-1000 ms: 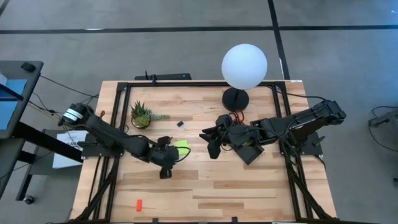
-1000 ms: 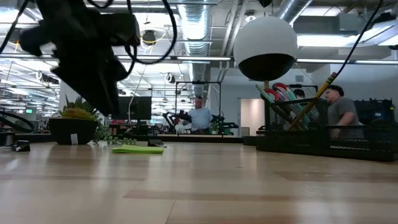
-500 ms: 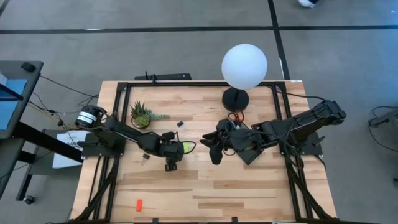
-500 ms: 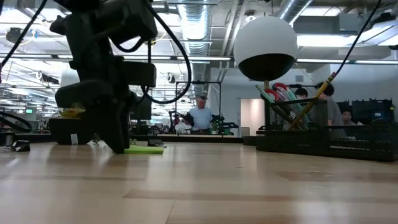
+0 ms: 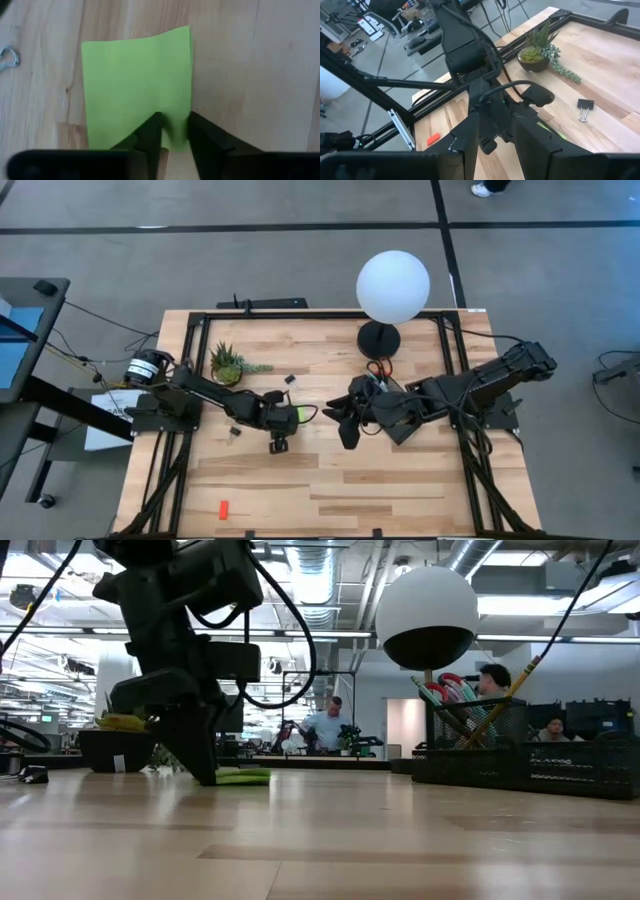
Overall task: Pick and place office supplies into organizer
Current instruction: Put the green sticky notes into the black desk organizer
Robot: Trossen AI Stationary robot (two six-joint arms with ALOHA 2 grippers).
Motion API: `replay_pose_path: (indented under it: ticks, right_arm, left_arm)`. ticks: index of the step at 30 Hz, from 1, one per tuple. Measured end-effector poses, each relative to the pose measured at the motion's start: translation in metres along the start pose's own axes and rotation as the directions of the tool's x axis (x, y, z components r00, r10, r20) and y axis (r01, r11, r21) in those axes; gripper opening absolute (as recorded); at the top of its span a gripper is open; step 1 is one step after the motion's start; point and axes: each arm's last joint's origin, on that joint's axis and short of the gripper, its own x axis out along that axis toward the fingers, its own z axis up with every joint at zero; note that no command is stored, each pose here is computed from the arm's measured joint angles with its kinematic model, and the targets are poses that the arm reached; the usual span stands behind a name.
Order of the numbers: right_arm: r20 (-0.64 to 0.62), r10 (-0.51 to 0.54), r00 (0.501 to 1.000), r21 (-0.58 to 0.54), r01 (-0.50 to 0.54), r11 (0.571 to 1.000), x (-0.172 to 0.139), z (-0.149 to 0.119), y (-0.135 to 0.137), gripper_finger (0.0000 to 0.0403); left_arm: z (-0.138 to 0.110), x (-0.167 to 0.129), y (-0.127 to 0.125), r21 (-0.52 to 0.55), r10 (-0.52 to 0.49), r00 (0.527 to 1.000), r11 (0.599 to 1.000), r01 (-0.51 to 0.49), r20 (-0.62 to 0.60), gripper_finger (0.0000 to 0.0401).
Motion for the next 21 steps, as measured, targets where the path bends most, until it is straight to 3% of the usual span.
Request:
replay_pose_path:
  ticks: [5, 13, 18, 21]
  right_arm:
    - [-0.007, 0.014, 1.000, -0.007, -0.014, 1.000, -0.002, -0.003, 0.004, 0.0113]
    - [0.015, 0.042, 0.999, 0.050, -0.042, 0.998, -0.012, 0.007, 0.010, 0.0113]
    - [0.107, 0.132, 0.986, 0.028, -0.136, 0.990, -0.049, 0.037, 0.021, 0.0113]
    - [0.160, 0.205, 0.965, -0.009, -0.206, 0.978, -0.081, 0.053, 0.026, 0.0113]
  left_arm:
    - [0.002, 0.000, 0.000, -0.005, -0.002, 1.000, 1.000, 0.002, 0.015, 0.0011]
    - [0.028, -0.011, -0.009, 0.007, -0.039, 0.997, 0.999, 0.038, 0.069, 0.0004]
    - [0.070, -0.046, -0.028, 0.131, -0.108, 0.969, 0.988, 0.080, 0.220, 0.0002]
    - [0.095, -0.073, -0.038, 0.230, -0.113, 0.939, 0.973, 0.037, 0.326, 0.0002]
